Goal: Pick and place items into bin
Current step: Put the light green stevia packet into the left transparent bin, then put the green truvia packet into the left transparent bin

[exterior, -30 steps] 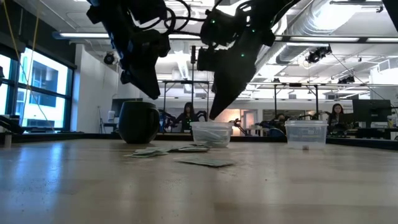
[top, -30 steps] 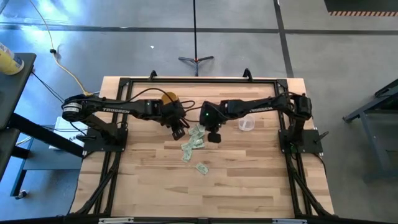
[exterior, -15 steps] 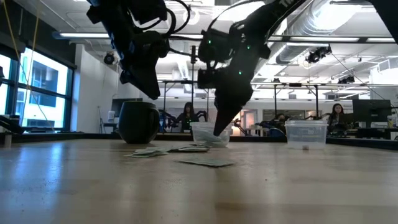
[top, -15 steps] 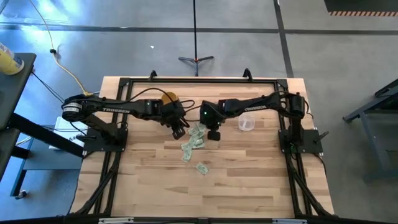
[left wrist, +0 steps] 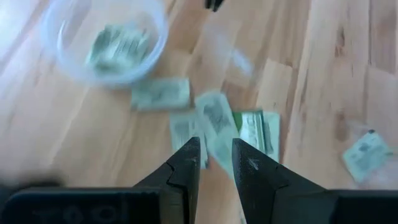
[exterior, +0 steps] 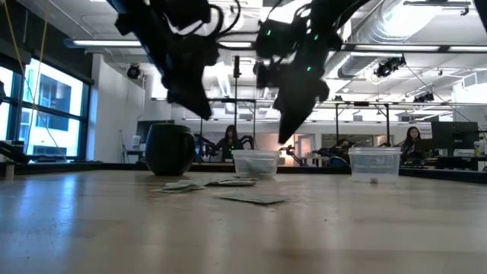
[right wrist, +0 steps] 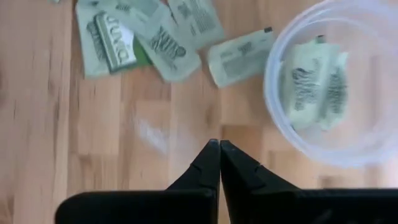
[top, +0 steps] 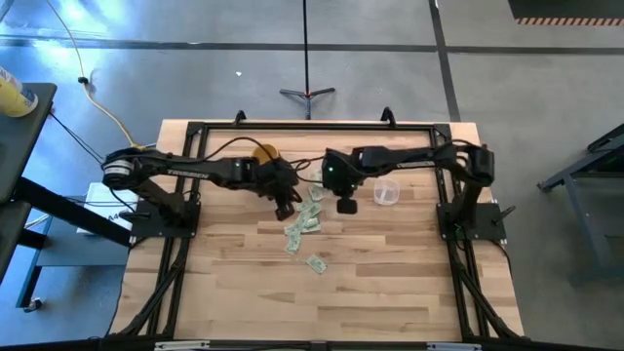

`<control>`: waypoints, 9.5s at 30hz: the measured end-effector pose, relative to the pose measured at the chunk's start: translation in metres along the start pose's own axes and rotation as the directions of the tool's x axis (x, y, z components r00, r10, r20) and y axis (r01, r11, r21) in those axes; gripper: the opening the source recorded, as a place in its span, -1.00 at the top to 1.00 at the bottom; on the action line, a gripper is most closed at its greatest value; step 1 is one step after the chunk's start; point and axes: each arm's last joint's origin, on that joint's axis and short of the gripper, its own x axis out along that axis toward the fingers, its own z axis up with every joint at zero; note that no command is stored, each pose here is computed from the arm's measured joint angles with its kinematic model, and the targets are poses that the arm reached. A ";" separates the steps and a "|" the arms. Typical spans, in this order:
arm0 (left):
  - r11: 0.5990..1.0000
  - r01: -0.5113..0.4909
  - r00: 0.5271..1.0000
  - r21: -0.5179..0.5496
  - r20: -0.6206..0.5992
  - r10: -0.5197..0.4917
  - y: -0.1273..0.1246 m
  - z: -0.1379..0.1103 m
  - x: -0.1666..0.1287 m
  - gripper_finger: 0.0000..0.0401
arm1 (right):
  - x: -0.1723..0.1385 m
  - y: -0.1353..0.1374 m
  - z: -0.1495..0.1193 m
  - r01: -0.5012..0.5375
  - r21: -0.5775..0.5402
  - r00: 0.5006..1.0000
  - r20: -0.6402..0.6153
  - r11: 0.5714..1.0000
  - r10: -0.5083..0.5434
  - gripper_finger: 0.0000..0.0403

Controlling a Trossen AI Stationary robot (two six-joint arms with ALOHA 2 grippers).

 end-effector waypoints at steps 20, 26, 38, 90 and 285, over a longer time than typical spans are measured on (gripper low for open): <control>0.998 0.000 0.999 -0.064 0.045 0.003 0.003 -0.004 0.077 0.37 | -0.032 0.044 -0.074 0.176 0.274 0.968 0.129 0.946 -0.218 0.99; 0.997 -0.014 0.996 -0.074 0.086 0.021 0.005 -0.005 0.093 0.37 | -0.033 0.045 -0.071 0.196 0.277 0.961 0.135 0.941 -0.240 0.99; 0.993 -0.034 0.998 -0.116 0.054 0.040 0.014 -0.015 0.117 0.37 | -0.033 0.045 -0.072 0.222 0.301 0.956 0.120 0.927 -0.268 0.98; 0.959 0.116 0.984 0.258 -0.161 -0.076 -0.042 -0.097 -0.035 0.37 | 0.053 0.101 0.021 0.060 0.055 0.967 0.246 0.997 -0.072 -0.26; 0.892 0.242 0.907 0.382 -0.416 -0.068 -0.019 -0.008 0.032 0.25 | -0.022 0.068 -0.058 -0.017 -0.092 0.932 0.359 0.996 0.049 -0.50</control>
